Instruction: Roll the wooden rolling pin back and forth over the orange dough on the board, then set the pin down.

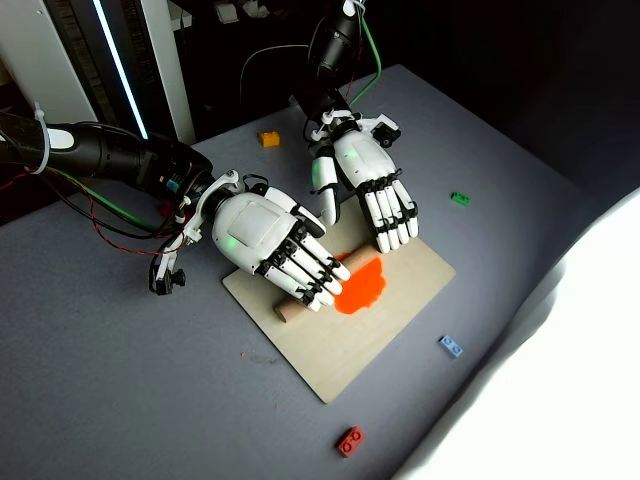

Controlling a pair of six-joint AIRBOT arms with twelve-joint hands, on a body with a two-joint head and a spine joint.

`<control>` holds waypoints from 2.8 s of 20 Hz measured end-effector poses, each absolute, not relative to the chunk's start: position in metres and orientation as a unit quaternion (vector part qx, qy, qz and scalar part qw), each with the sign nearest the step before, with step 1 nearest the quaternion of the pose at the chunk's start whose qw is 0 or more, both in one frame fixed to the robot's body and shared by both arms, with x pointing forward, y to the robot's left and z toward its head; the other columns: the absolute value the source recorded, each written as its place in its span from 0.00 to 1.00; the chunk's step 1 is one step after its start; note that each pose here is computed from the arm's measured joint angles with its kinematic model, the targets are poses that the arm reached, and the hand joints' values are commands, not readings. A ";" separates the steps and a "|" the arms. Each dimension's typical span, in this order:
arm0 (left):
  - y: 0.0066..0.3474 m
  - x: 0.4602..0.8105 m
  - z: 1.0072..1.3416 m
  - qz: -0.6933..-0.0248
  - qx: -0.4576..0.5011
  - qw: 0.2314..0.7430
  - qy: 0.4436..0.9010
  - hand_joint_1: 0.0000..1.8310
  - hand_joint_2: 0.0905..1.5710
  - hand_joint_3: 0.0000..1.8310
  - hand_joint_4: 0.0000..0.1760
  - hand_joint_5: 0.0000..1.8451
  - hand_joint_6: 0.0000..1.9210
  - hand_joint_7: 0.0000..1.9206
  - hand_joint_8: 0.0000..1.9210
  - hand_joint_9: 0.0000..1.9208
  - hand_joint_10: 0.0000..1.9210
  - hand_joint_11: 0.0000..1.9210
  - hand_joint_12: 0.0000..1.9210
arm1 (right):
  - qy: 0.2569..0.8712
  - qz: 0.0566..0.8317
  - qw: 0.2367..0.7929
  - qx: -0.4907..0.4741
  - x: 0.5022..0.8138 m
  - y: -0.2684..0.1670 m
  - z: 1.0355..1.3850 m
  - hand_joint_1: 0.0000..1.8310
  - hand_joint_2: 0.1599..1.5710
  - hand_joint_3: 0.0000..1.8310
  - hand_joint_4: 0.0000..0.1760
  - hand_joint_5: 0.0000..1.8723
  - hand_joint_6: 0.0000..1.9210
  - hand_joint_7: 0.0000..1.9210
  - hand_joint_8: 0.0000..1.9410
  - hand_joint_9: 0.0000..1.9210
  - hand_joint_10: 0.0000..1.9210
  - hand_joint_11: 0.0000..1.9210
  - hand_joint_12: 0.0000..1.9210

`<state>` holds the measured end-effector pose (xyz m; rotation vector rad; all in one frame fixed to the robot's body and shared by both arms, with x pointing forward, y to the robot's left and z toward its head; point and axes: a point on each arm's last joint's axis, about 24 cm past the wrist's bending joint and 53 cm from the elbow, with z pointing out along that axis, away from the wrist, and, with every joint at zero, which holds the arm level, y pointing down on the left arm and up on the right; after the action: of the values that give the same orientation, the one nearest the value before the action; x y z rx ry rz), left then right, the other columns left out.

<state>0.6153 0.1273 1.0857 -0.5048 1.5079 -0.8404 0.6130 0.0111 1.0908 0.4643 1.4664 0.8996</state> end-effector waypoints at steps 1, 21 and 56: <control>0.127 0.615 1.085 -0.366 -0.218 0.622 0.657 0.00 0.91 0.00 0.00 0.14 0.00 0.17 0.00 0.14 0.00 0.00 0.19 | 0.640 0.393 0.629 0.203 0.613 0.011 1.091 0.00 0.95 0.00 0.00 0.31 0.00 0.29 0.00 0.26 0.01 0.00 0.55; 0.128 0.605 1.084 -0.368 -0.218 0.627 0.651 0.00 0.91 0.00 0.00 0.13 0.00 0.17 0.00 0.14 0.00 0.00 0.19 | 0.641 0.393 0.626 0.204 0.610 0.012 1.091 0.00 0.95 0.00 0.00 0.31 0.01 0.29 0.00 0.26 0.00 0.00 0.54; 0.131 0.572 1.084 -0.367 -0.203 0.597 0.684 0.00 0.91 0.00 0.00 0.13 0.00 0.17 0.00 0.14 0.00 0.00 0.19 | 0.656 0.402 0.606 0.203 0.581 0.015 1.095 0.00 0.95 0.00 0.00 0.31 0.00 0.29 0.00 0.26 0.00 0.00 0.54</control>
<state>0.5722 0.1313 1.0841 -0.4721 1.5869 -0.8526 0.5807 0.0150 1.0946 0.4689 1.5160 0.9295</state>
